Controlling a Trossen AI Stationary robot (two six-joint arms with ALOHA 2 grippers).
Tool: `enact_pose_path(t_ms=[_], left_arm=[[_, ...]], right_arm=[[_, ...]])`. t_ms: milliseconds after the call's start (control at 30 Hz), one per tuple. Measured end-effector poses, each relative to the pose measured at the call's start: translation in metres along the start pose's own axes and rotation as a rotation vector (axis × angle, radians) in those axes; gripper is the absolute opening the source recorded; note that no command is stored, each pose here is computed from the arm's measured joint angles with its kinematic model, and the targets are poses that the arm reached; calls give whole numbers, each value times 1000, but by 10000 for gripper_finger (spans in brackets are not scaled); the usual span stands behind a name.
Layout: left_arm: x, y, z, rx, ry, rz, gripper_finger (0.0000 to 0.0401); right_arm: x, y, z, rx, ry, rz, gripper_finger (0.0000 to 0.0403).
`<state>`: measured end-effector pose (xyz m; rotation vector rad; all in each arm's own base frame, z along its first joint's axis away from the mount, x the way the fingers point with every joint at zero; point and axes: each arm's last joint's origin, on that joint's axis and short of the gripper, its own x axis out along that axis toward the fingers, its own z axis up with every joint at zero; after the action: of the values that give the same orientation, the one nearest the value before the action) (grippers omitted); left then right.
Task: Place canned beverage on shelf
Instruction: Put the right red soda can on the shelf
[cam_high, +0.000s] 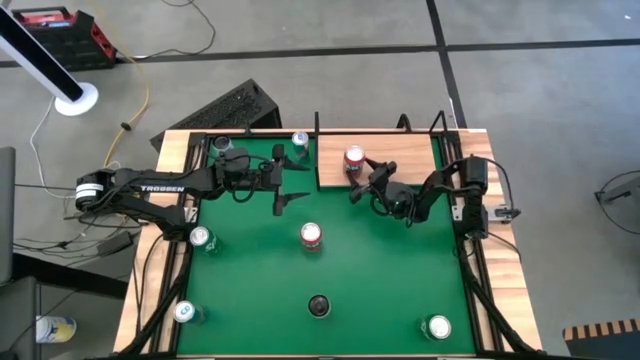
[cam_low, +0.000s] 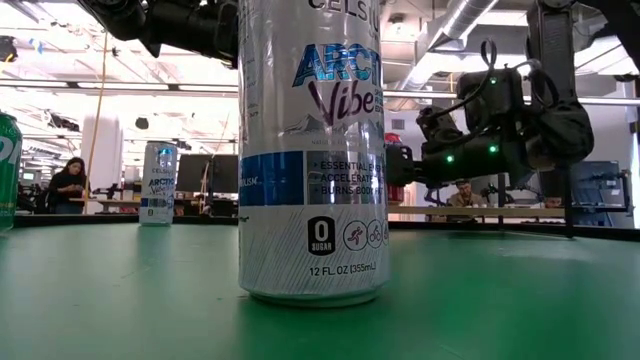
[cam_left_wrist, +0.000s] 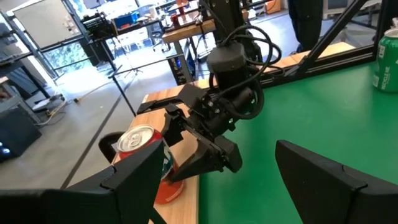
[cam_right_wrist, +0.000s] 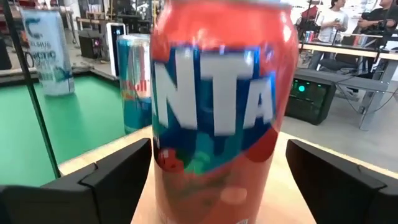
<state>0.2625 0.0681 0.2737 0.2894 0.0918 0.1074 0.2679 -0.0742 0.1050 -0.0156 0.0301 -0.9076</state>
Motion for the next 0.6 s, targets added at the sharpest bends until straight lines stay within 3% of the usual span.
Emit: enact_pose_path(t_ms=[233, 500, 600], left_arm=[[0, 0, 0, 24, 1, 1, 296], [0, 1, -2, 36, 21, 5, 296], [-1, 2, -5, 35, 42, 8, 296]], right_arm=[[-7, 6, 20, -16, -27, 32, 399], [-30, 9, 53, -124, 77, 82, 399], [-42, 4, 69, -113, 116, 100, 398]])
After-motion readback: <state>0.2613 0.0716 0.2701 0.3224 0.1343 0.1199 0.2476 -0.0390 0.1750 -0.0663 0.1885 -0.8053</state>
